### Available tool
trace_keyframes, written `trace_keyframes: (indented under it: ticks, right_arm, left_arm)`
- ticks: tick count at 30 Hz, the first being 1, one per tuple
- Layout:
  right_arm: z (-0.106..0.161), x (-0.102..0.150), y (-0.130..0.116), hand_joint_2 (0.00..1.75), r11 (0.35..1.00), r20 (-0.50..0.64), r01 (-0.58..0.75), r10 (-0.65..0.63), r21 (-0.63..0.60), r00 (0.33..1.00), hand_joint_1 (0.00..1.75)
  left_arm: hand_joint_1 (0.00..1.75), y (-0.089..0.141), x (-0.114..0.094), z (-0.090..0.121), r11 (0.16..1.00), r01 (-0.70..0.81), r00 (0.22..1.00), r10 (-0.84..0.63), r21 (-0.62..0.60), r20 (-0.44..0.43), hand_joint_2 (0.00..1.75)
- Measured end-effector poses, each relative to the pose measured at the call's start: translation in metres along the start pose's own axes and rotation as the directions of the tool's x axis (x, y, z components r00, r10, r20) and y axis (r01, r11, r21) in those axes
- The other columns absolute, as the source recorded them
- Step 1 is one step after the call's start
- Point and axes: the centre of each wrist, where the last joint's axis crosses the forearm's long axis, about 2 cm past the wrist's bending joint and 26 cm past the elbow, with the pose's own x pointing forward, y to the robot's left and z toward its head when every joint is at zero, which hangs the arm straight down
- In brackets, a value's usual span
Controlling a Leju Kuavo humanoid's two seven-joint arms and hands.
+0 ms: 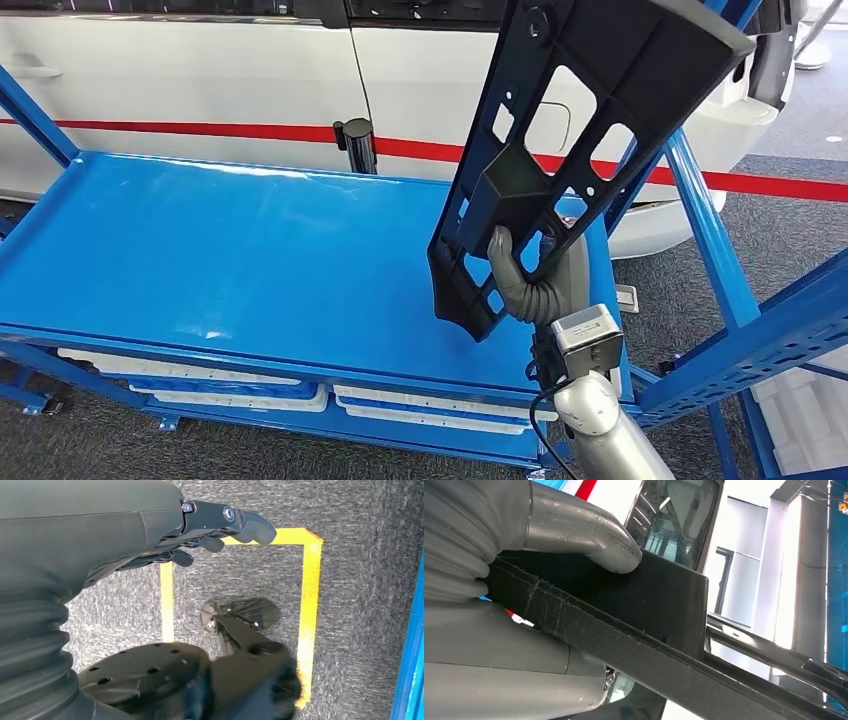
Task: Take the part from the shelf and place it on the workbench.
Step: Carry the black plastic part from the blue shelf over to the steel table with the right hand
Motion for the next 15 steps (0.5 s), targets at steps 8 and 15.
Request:
trace_keyframes:
  ticks: [8, 15]
  right_arm:
    - [-0.001, -0.0002, -0.0015, 1.75, 1.0, 0.002, -0.002, 0.002, -0.004, 1.0, 1.75]
    - [0.0008, -0.001, -0.0026, 1.75, 1.0, -0.014, 0.023, -0.023, -0.009, 1.0, 1.75]
  left_arm:
    - [0.0, 0.0008, 0.0005, -0.0004, 1.0, 0.003, 1.0, -0.003, -0.006, 0.002, 1.75]
    - [0.0, 0.0, 0.0006, -0.0003, 1.0, 0.004, 1.0, -0.004, -0.008, 0.0, 1.75]
